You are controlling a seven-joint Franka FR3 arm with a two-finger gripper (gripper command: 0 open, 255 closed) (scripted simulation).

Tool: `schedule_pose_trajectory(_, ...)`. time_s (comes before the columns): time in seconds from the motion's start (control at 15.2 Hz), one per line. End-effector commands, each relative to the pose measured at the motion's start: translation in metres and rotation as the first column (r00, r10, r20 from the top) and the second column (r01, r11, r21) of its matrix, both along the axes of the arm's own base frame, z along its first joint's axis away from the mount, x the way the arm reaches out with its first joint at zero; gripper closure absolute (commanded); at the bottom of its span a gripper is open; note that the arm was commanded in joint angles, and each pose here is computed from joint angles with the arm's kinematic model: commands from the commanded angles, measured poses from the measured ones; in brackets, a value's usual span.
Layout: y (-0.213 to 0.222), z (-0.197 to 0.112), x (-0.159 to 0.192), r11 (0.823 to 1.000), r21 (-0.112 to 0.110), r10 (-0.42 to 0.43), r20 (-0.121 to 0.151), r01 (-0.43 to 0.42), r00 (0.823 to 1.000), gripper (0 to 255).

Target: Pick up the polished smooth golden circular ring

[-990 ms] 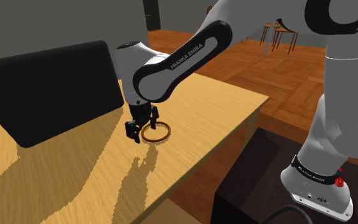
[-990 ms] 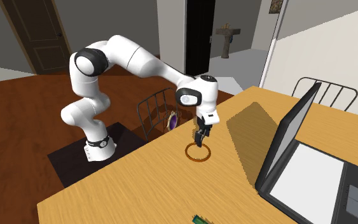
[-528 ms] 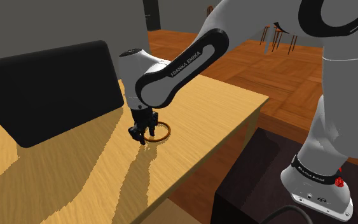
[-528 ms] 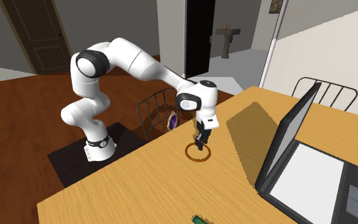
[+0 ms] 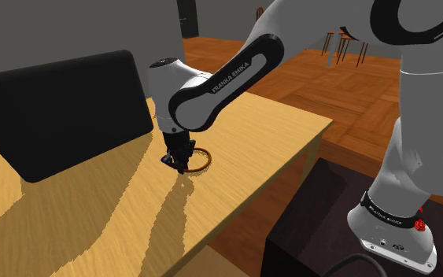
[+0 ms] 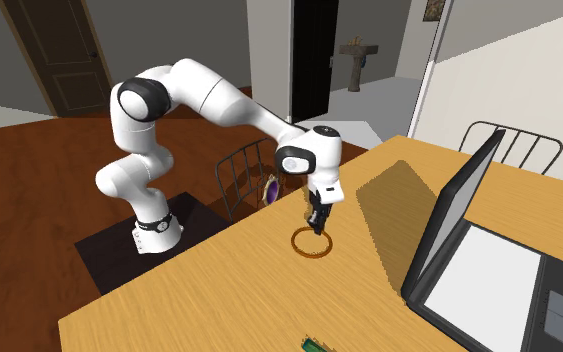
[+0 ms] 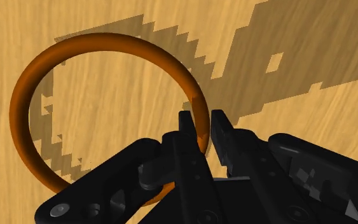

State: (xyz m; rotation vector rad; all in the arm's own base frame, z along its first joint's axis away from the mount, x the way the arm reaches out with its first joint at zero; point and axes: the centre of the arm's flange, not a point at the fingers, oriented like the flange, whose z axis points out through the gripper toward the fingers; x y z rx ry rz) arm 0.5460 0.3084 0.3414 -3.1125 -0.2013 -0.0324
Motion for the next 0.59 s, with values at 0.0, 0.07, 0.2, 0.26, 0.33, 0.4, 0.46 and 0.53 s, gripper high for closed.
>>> schedule_pose_trajectory(0.0, 0.011, -0.002, -0.005, 1.000, 0.004, 0.015, -0.014, -0.015, 1.000, 255)
schedule_pose_trajectory(0.07, 0.011, 0.003, -0.005, 1.000, 0.004, 0.015, -0.014, -0.015, 1.000, 255)
schedule_pose_trajectory(0.2, 0.011, 0.014, -0.005, 1.000, 0.004, 0.015, -0.014, -0.015, 1.000, 255)
schedule_pose_trajectory(0.26, 0.011, 0.019, -0.005, 1.000, 0.004, 0.015, -0.014, -0.015, 1.000, 255)
schedule_pose_trajectory(0.33, 0.011, 0.024, -0.005, 1.000, 0.004, 0.015, -0.014, -0.015, 1.000, 255)
schedule_pose_trajectory(0.4, 0.011, 0.030, -0.005, 1.000, 0.004, 0.015, -0.014, -0.015, 1.000, 255)
schedule_pose_trajectory(0.46, 0.011, 0.035, -0.005, 1.000, 0.004, 0.015, -0.014, -0.015, 1.000, 255)
schedule_pose_trajectory(0.53, 0.011, 0.040, -0.005, 1.000, 0.004, 0.015, -0.014, -0.015, 1.000, 255)
